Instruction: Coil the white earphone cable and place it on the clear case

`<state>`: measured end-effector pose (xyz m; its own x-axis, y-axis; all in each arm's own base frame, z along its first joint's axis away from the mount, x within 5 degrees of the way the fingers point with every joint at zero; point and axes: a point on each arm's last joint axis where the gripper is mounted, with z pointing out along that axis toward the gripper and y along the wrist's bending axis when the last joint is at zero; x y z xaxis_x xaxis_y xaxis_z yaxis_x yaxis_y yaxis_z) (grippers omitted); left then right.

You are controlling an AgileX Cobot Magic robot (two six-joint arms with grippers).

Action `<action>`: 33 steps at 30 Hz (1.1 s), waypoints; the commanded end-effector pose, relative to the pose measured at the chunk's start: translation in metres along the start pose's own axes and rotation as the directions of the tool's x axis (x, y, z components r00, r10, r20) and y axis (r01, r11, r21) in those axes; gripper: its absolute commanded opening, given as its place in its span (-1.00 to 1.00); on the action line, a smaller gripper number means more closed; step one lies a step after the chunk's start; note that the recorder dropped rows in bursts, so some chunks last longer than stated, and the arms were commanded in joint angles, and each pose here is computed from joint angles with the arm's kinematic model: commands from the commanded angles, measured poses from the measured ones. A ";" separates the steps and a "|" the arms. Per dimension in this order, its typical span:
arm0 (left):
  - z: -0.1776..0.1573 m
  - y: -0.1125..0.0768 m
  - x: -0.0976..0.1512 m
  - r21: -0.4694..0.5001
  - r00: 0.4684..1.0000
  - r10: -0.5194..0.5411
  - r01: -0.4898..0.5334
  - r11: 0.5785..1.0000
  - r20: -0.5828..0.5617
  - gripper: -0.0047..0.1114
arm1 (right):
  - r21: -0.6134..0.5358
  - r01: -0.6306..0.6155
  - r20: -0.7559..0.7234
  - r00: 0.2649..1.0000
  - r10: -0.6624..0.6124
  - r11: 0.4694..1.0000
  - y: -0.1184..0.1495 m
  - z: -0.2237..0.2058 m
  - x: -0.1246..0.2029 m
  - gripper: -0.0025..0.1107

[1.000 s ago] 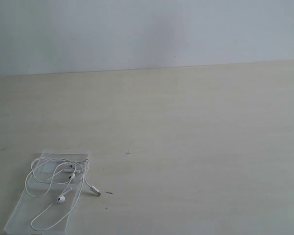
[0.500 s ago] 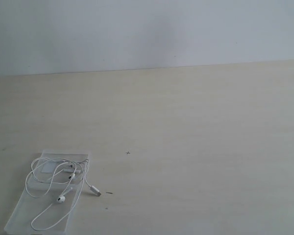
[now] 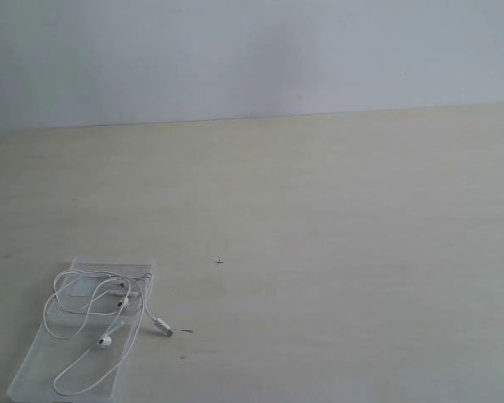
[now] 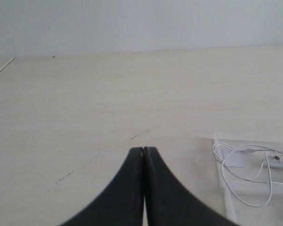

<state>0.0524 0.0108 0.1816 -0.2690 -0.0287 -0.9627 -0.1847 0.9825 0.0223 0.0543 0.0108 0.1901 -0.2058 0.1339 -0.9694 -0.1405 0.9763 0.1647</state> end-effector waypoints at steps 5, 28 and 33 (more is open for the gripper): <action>0.000 0.000 0.001 0.000 1.000 -0.005 0.005 1.000 -0.004 -0.92 | 0.006 0.010 0.010 1.000 -0.010 1.000 -0.001 0.000 0.001 -0.96; 0.000 0.000 0.001 0.000 1.000 -0.005 0.005 1.000 -0.004 -0.92 | 0.006 0.008 0.010 1.000 -0.008 1.000 -0.001 0.000 0.001 -0.96; 0.000 0.000 0.001 0.000 1.000 -0.005 0.005 1.000 -0.004 -0.92 | 0.006 0.008 0.010 1.000 -0.008 1.000 -0.001 0.000 0.001 -0.96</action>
<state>0.0522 0.0107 0.1803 -0.2784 -0.0327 -0.9599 -0.1847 0.9826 0.0201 0.0543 0.0108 0.1901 -0.2058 0.1339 -0.9694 -0.1405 0.9763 0.1647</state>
